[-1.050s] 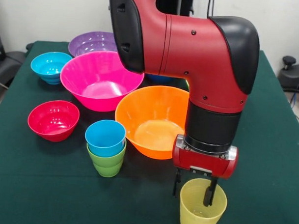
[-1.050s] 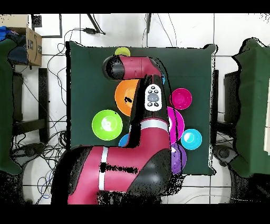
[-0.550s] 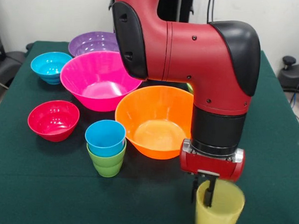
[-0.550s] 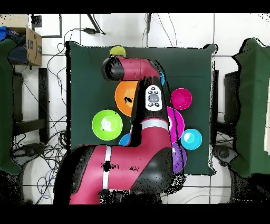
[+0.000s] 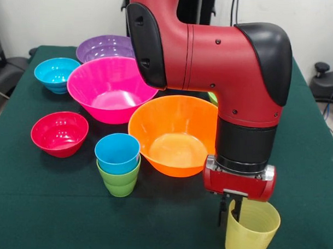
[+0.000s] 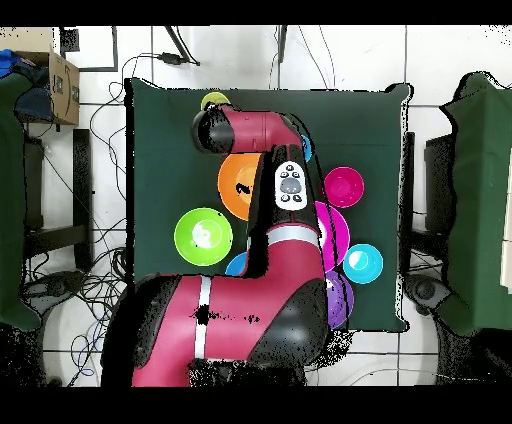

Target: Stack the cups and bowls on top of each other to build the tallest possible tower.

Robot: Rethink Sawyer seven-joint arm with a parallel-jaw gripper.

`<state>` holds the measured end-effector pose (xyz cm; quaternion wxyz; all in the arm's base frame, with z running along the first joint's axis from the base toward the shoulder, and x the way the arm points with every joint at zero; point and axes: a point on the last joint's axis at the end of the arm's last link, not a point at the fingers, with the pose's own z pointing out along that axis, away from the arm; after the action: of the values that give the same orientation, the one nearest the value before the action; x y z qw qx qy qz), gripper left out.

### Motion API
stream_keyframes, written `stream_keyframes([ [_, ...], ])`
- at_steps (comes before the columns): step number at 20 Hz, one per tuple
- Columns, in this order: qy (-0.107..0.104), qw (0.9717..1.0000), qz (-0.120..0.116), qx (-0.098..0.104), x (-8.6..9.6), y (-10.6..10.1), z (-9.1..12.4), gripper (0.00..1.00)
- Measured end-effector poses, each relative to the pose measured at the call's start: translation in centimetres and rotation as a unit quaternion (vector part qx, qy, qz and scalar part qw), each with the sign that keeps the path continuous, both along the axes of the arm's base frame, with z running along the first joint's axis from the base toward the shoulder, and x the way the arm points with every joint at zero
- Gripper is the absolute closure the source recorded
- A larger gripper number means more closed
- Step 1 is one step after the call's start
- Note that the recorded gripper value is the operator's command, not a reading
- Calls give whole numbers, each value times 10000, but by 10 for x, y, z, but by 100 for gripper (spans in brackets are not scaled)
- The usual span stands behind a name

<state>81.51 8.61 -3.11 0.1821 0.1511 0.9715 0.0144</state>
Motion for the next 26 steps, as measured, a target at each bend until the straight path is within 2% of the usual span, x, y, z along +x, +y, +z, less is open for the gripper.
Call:
stream_keyframes([
  [4, 8, 10000, -29, 32, 1, 1, 1, 100],
  [7, 122, 9998, -86, 94, 0, 2, 2, 100],
  [9, 281, 9994, -124, 137, 1, 4, 4, 100],
  [12, 725, 9970, -173, 200, 3, 7, 12, 100],
  [14, 855, 9959, -191, 218, 4, 6, 16, 100],
  [16, 1109, 9932, -231, 253, 8, 5, 27, 100],
  [21, 1284, 9909, -276, 296, 18, 2, 47, 100],
  [26, 1311, 9902, -328, 351, 29, -3, 64, 100],
])
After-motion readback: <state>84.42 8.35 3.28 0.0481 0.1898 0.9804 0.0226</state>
